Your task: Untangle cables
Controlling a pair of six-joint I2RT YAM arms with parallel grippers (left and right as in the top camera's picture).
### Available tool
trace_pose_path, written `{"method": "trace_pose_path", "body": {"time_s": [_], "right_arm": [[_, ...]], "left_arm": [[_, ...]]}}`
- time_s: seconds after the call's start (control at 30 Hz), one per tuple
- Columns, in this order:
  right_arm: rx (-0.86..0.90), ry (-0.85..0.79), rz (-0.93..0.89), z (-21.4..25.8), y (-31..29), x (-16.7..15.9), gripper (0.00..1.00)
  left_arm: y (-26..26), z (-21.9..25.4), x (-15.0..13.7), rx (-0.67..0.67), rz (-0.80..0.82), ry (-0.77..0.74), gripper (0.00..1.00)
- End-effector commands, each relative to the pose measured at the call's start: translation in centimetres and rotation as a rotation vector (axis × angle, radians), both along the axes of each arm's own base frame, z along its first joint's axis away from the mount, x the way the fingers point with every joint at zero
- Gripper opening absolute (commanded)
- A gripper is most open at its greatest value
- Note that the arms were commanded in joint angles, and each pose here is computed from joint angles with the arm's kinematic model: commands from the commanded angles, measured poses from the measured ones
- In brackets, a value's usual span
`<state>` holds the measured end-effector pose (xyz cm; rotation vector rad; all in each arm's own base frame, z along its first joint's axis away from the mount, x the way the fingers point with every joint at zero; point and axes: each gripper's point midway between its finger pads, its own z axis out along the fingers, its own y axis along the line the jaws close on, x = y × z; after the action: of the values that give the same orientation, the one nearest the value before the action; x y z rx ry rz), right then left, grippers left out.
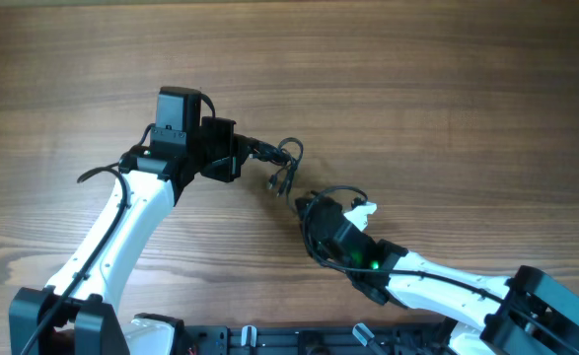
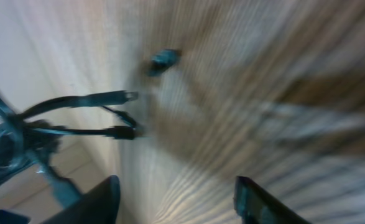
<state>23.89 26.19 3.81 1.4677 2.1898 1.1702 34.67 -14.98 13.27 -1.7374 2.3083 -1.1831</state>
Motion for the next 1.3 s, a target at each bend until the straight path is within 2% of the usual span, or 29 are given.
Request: {"method": "trace_pose_path", "body": {"time_s": [0.0, 0.03, 0.13, 0.2, 0.3, 0.4, 0.57, 0.73, 0.87, 0.93, 1.07, 1.27], "right_arm": [[-0.048, -0.1, 0.0, 0.8, -0.2, 1.2, 0.16], [-0.061, -0.139, 0.03, 1.3, 0.1, 1.4, 0.05], [-0.151, -0.276, 0.147, 3.1, 0.2, 2.0, 0.05], [-0.229, -0.388, 0.244, 5.2, -0.3, 2.5, 0.04], [-0.297, -0.486, 0.306, 7.6, -1.7, 3.1, 0.05], [-0.383, -0.586, 0.356, 9.6, -3.2, 3.6, 0.05], [-0.455, -0.683, 0.345, 12.0, -5.2, 4.6, 0.05], [-0.488, -0.683, 0.323, 11.8, -6.2, 5.5, 0.05], [-0.599, -0.698, 0.247, 11.9, -8.2, 6.8, 0.04], [-0.621, -0.696, 0.218, 12.0, -8.8, 7.2, 0.05], [-0.589, -0.69, 0.23, 11.7, -8.2, 7.2, 0.04], [-0.434, -0.699, 0.173, 12.5, -6.8, 7.8, 0.05]], "left_arm": [[-0.1, -0.1, -0.1, 0.03, -0.063, -0.037, 0.04], [-0.1, -0.1, -0.1, 0.04, -0.078, -0.049, 0.04], [0.7, -0.3, 0.4, 0.174, -0.193, -0.166, 0.04], [1.2, -0.6, 0.5, 0.346, -0.409, -0.326, 0.04], [1.2, -0.6, 0.5, 0.434, -0.563, -0.433, 0.04], [0.6, -0.3, 0.3, 0.468, -0.697, -0.53, 0.04], [-3.6, 1.7, -2.3, 0.334, -1.009, -0.804, 0.04], [-6.1, 2.0, -4.0, 0.293, -1.104, -0.857, 0.04], [-8.5, 2.0, -5.7, 0.28, -1.208, -0.914, 0.04], [-9.1, 2.2, -6.2, 0.262, -1.225, -0.928, 0.04], [-10.6, 4.2, -6.7, 0.124, -1.195, -0.976, 0.04], [-11.0, 4.6, -6.4, 0.054, -1.094, -0.864, 0.04]]}}
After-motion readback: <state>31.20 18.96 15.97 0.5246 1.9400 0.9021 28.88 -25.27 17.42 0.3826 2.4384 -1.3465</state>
